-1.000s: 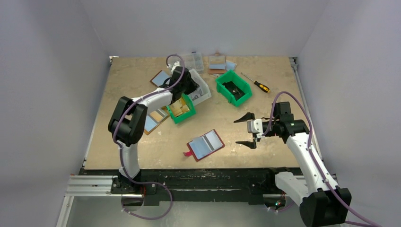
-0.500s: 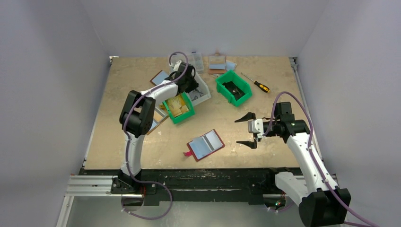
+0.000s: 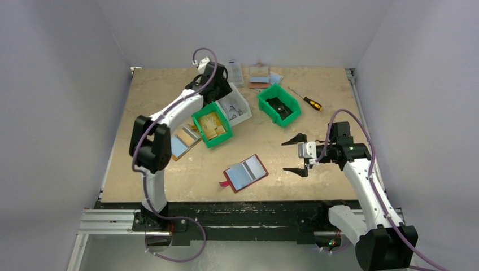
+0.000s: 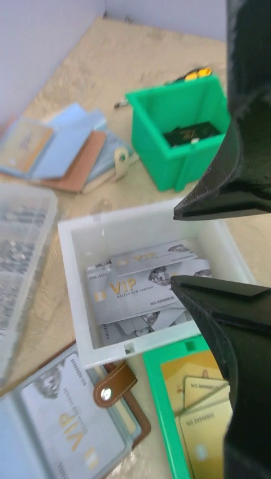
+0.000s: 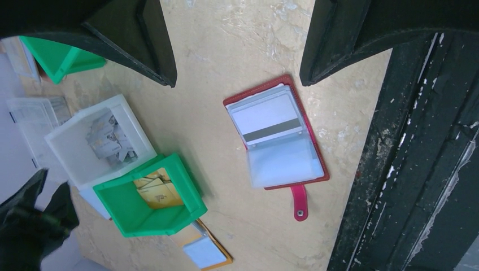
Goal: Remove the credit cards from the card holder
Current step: Place the credit card in the storage box.
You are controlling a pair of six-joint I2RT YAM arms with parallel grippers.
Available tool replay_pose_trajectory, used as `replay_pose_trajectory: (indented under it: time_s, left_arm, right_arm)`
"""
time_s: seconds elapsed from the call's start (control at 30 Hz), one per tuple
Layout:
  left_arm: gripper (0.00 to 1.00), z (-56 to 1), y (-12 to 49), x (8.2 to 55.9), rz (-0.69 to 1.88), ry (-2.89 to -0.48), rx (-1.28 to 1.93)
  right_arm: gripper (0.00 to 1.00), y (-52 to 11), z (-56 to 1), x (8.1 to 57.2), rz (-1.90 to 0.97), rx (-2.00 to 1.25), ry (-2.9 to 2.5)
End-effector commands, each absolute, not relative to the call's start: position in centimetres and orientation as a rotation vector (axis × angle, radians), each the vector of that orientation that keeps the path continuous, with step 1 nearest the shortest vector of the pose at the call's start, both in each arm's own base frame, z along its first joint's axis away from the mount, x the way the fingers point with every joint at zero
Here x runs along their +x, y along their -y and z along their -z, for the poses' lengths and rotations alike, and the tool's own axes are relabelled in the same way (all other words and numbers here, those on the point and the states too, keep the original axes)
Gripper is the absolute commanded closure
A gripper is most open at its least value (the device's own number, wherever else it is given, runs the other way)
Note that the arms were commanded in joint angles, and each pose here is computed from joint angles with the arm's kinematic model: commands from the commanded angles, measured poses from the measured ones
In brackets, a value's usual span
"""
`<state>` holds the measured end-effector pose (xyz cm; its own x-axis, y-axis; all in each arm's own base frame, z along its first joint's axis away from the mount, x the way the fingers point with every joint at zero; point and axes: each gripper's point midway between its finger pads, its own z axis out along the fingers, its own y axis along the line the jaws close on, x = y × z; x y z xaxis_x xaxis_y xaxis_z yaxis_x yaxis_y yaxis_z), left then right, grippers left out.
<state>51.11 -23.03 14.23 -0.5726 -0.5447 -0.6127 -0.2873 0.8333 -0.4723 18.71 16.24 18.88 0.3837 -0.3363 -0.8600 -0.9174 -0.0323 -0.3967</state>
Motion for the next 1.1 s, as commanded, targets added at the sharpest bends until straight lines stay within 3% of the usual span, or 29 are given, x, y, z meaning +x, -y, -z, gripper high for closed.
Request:
replay_pose_trajectory:
  time_s: [0.0, 0.23, 0.53, 0.7, 0.77, 0.9, 1.07]
  left_arm:
    - [0.53, -26.0, 21.1, 48.8, 0.494, -1.977, -0.402]
    - [0.25, -31.7, 18.4, 40.5, 0.615, -1.785, -0.162]
    - [0.27, -28.7, 17.0, 33.0, 0.64, -1.905, 0.069]
    - [0.28, -29.5, 18.9, 33.4, 0.787, -1.853, 0.041]
    - [0.35, -28.7, 20.1, 35.1, 0.832, -1.899, -0.004]
    - [0.6, -25.3, 21.7, 39.7, 0.801, -2.063, -0.082]
    - [0.78, -21.0, 23.2, 44.7, 0.724, -2.153, -0.148]
  right_arm:
    - [0.11, -16.1, -20.5, 18.8, -0.68, -1.561, -1.108]
    - [0.11, -15.6, -20.3, 19.3, -0.679, -1.531, -1.141]
    - [0.11, -15.3, -19.9, 19.8, -0.682, -1.479, -1.203]
    - [0.11, -14.4, -19.4, 21.0, -0.661, -1.44, -1.267]
    - [0.11, -14.2, -19.2, 21.2, -0.654, -1.436, -1.279]
    - [0.11, -14.0, -19.3, 21.2, -0.646, -1.427, -1.283]
    - [0.11, -14.0, -19.4, 21.2, -0.651, -1.426, -1.279]
